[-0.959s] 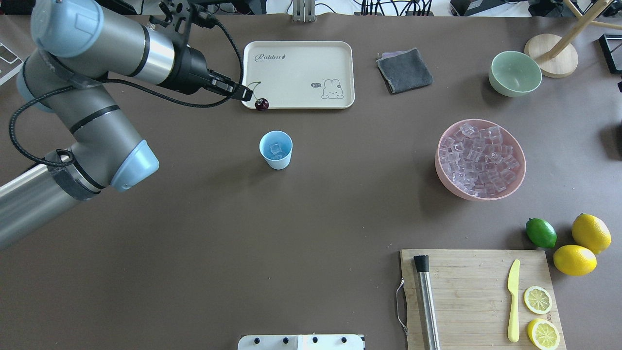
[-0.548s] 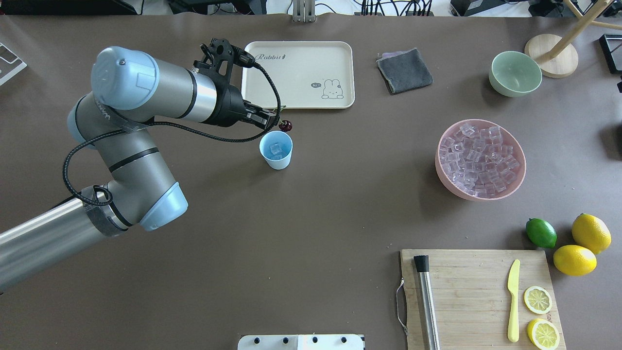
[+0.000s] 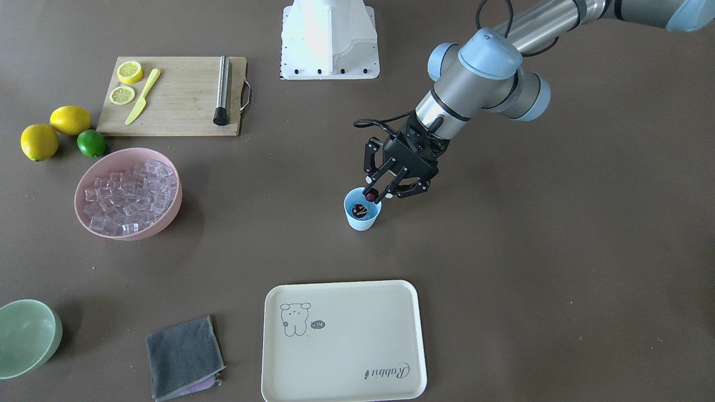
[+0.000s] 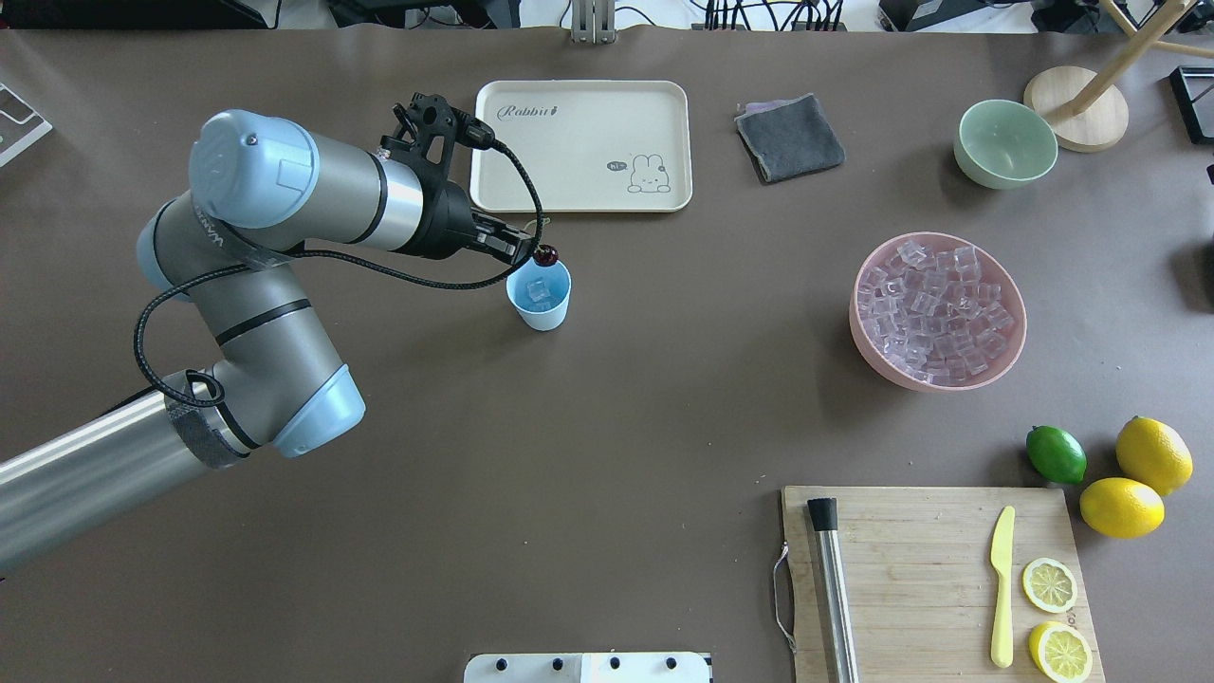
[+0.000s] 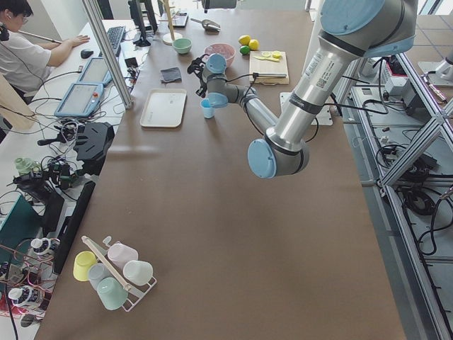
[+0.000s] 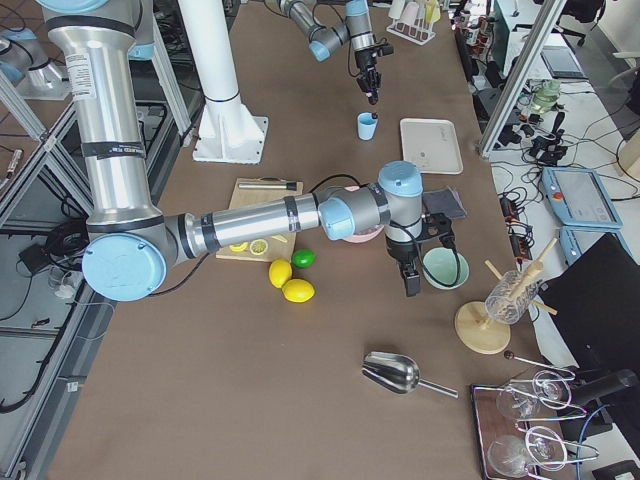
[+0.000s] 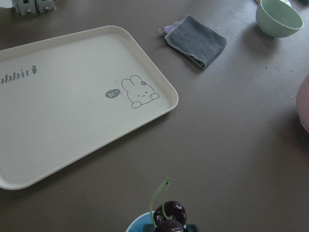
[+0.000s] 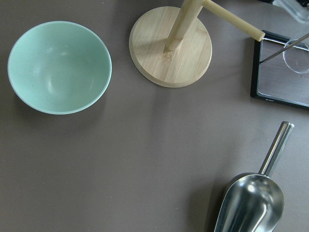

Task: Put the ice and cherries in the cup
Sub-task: 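Lower the cherries into the cup and open the left gripper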

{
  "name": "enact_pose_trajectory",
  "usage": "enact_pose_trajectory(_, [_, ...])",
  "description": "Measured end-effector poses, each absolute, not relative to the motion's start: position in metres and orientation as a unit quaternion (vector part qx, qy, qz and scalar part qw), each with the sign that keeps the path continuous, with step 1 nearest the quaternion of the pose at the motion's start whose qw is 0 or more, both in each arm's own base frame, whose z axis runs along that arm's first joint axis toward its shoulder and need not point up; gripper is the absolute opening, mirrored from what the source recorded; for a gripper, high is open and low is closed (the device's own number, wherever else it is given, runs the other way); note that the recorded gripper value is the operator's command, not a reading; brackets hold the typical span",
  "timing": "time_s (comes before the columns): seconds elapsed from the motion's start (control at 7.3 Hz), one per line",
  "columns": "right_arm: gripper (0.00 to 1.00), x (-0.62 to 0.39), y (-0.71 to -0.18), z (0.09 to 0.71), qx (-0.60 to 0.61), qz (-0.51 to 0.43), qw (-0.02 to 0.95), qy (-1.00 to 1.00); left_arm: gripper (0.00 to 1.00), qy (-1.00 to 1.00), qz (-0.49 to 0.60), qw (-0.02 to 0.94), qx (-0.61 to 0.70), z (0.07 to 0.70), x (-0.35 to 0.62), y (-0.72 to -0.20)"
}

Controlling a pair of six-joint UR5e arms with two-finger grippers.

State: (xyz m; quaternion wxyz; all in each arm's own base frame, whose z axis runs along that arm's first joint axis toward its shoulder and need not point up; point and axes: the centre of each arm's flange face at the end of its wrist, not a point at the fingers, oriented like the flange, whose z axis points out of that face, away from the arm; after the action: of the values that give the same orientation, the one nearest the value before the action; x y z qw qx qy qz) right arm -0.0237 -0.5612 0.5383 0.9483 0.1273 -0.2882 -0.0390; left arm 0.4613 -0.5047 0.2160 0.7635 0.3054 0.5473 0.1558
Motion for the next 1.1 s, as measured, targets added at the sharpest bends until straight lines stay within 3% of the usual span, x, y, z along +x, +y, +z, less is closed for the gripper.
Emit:
enact_pose_trajectory(0.27, [1.0,-0.024,-0.561,0.539,0.127,-0.039,0.948,-0.288,0.0,0.546,0.157,0.765,0.302,0.223,0.46,-0.503])
enact_pose_trajectory(0.41, [1.0,-0.023,-0.561,0.54,0.126,-0.039,0.949,-0.287,0.05,0.548,0.158,0.764,0.301,0.223,0.46,-0.5])
enact_pose_trajectory(0.55, [1.0,-0.023,-0.561,0.54,0.126,-0.038,0.949,-0.286,0.99,0.55,0.16,0.763,0.3,0.222,0.462,-0.496])
enact_pose_trajectory(1.1, [1.0,-0.023,-0.562,0.54,0.128,-0.038,0.949,-0.284,0.98,0.551,0.163,0.761,0.302,0.219,0.465,-0.491])
